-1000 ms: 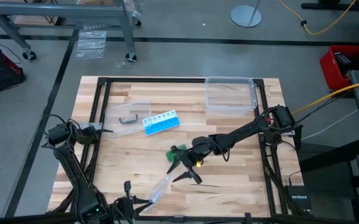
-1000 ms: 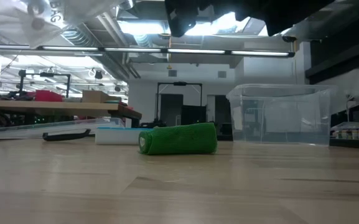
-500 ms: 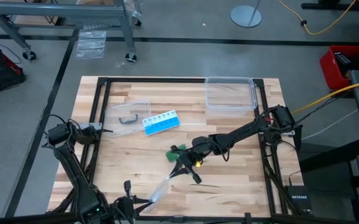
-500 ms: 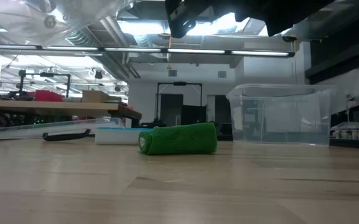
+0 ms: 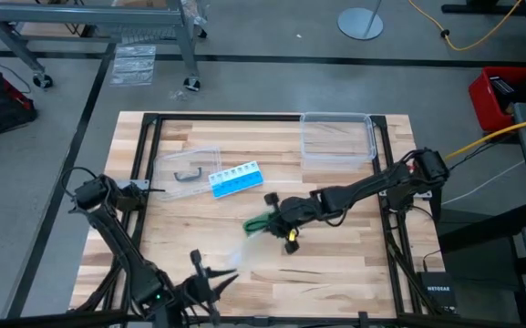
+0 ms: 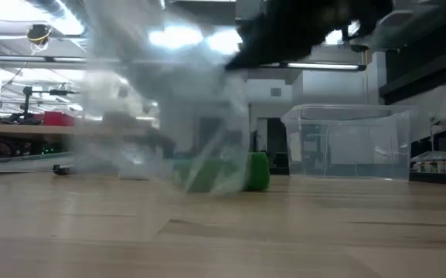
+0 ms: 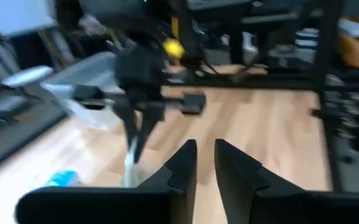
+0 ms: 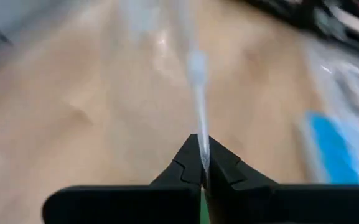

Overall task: Roll bandage
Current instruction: Open the transparent zip bag

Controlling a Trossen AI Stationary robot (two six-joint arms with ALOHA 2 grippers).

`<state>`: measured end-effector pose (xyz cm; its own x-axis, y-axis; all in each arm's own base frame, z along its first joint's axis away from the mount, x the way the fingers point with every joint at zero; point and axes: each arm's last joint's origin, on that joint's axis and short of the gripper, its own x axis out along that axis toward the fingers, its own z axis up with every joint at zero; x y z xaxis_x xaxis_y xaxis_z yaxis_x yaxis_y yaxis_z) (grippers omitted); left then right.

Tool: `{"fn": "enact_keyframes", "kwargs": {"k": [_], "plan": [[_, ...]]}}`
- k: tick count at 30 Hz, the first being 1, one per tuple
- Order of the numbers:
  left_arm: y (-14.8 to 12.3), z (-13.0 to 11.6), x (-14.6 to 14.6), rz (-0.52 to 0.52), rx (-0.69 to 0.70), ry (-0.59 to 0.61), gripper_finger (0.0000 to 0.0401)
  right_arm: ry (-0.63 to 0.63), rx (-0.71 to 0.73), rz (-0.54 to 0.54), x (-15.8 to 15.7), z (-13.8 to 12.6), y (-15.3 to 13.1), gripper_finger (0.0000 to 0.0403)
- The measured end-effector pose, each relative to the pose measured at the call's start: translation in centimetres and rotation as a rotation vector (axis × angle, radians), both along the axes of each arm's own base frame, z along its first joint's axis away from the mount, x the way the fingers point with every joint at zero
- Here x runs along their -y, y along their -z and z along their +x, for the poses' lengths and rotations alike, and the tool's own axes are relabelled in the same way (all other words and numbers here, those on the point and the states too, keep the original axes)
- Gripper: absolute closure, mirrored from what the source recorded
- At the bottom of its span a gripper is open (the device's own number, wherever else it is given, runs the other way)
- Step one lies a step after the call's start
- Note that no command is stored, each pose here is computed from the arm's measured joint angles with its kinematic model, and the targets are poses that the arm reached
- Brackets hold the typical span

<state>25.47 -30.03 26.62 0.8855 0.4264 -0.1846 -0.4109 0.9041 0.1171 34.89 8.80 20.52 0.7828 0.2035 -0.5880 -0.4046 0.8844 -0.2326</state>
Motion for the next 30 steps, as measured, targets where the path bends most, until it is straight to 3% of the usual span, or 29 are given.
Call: {"fn": "enact_keyframes", "kwargs": {"k": [5,10,14,19,22,30], "plan": [[-1.1,0.8,-1.6,0.091,0.046,-0.111,0.032,0.166,-0.088,-0.241,1.1,-1.3,0.0,0.0401],[-1.9,2.7,-4.1,0.125,0.044,-0.207,0.0289,0.242,-0.093,-0.394,1.6,-1.5,0.1,0.0401],[-2.0,5.0,-7.3,0.217,-0.028,-0.295,0.0275,0.294,-0.087,-0.502,1.8,-1.2,-0.9,0.0402],[-1.4,7.5,-11.6,0.341,-0.217,-0.333,0.0278,0.39,-0.129,-0.697,2.6,-0.9,-2.9,0.0402],[-0.9,8.5,-14.2,0.34,-0.326,-0.33,0.0287,0.405,-0.222,-0.73,4.0,-1.1,-3.6,0.0402],[-0.1,9.5,-19.6,0.324,-0.465,-0.438,0.0316,0.502,-0.525,-0.674,9.2,-2.9,-2.9,0.0403]]}}
